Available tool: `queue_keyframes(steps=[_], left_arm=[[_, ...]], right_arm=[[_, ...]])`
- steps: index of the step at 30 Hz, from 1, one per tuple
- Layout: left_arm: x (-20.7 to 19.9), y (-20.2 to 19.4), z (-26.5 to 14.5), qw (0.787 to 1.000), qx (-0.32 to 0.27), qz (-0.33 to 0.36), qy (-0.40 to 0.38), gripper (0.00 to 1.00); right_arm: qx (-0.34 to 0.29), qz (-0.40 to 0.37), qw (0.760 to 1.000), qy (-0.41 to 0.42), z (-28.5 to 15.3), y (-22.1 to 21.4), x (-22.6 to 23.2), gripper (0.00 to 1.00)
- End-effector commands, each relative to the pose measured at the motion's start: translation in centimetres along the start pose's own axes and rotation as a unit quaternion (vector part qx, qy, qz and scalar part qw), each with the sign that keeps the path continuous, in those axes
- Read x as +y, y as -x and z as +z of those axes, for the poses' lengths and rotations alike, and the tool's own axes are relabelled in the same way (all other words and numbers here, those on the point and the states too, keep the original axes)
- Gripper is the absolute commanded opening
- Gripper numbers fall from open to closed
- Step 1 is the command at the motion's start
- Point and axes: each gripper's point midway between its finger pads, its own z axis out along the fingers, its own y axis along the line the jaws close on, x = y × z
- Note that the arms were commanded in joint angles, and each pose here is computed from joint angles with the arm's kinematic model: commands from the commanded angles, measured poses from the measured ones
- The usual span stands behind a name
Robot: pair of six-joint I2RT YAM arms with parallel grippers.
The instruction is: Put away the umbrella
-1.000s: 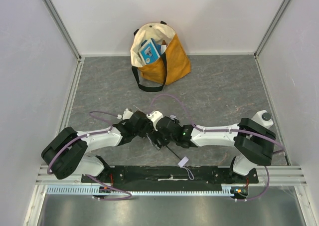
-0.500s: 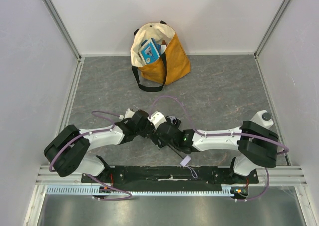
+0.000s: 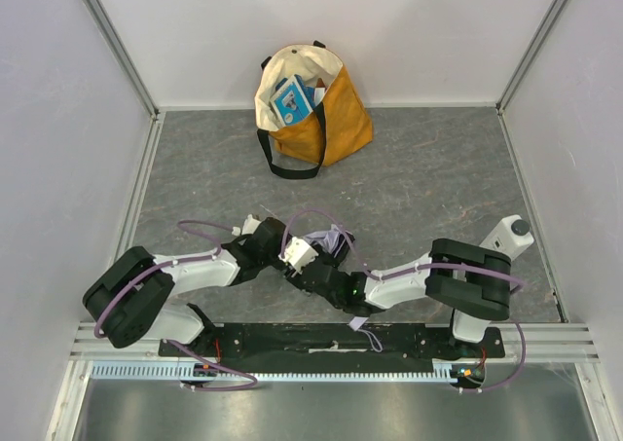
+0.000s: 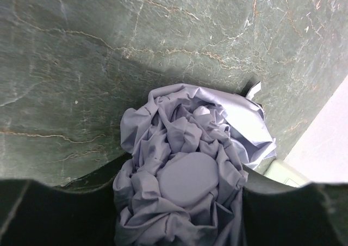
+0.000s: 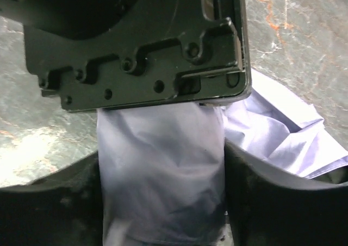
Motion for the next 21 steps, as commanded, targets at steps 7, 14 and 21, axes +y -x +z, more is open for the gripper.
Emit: queue_keyframes(steps=[7, 14, 21], left_arm=[[6.5, -0.6, -0.1, 0.993, 0.01, 0.013, 0.12, 0.02], [5.8, 0.1, 0.0, 0.995, -0.006, 0.021, 0.094, 0.02], [2.0, 2.0, -1.2, 0.998, -0.025, 0.041, -0.036, 0.62]], right_arm=[[0.021, 0.024, 0.998, -0.057, -0.1, -2.8, -1.5, 0.05], [0.037, 0.094, 0.994, 0.031, -1.1, -5.7, 0.3, 0.0], [0.059, 0.166, 0.977, 0.116, -1.4, -7.4, 1.5, 0.0]])
